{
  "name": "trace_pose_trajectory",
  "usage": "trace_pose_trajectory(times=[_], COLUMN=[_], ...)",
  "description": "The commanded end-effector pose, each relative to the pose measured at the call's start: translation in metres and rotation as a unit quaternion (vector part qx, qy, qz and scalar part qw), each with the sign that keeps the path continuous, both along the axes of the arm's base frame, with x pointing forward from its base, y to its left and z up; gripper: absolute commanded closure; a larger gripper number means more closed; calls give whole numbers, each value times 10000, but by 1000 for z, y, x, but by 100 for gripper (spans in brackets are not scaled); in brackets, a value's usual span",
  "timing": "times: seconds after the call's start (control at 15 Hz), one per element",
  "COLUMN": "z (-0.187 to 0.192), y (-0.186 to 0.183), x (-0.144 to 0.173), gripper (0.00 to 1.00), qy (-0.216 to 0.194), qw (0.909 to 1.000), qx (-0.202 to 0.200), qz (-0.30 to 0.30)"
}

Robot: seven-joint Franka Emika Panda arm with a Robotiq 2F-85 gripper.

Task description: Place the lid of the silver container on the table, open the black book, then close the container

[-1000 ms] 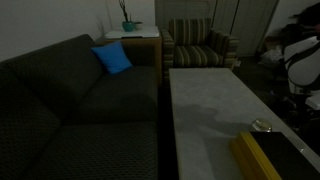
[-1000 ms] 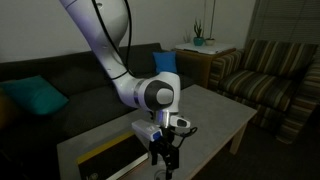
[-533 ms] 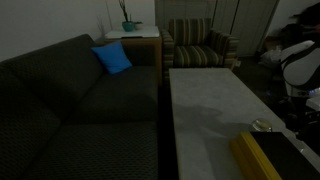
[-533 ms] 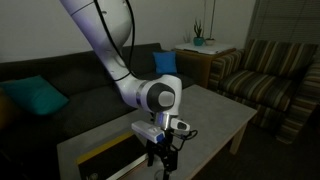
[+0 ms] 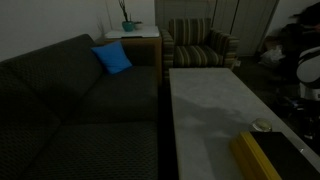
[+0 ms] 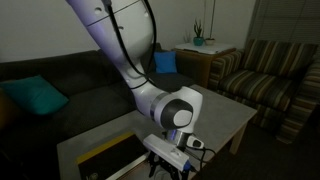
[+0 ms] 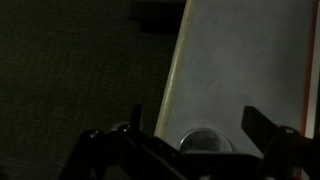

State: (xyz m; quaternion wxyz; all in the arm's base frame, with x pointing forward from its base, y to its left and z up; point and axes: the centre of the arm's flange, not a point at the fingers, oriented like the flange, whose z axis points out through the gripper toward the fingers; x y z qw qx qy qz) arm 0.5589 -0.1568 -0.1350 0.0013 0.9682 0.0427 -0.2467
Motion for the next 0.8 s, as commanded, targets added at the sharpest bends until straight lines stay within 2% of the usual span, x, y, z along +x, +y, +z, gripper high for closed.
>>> trace_pose_trajectory(times=[0.0,0.2,0.4,0.47,0.6,0.73], z=[-9,-6,-1,-1,-1,-2], y=[-21,-14,1,5,9,7], x=[7,4,2,2,2,3], gripper=[0,0,1,25,28,43], qy=[-23,2,-7,-17,-32,-46], qw=[9964,9927,9925,9925,9924,9920], qx=[823,1195,1220,1221,1226,1246], qz=[187,184,75,39,-67,-183])
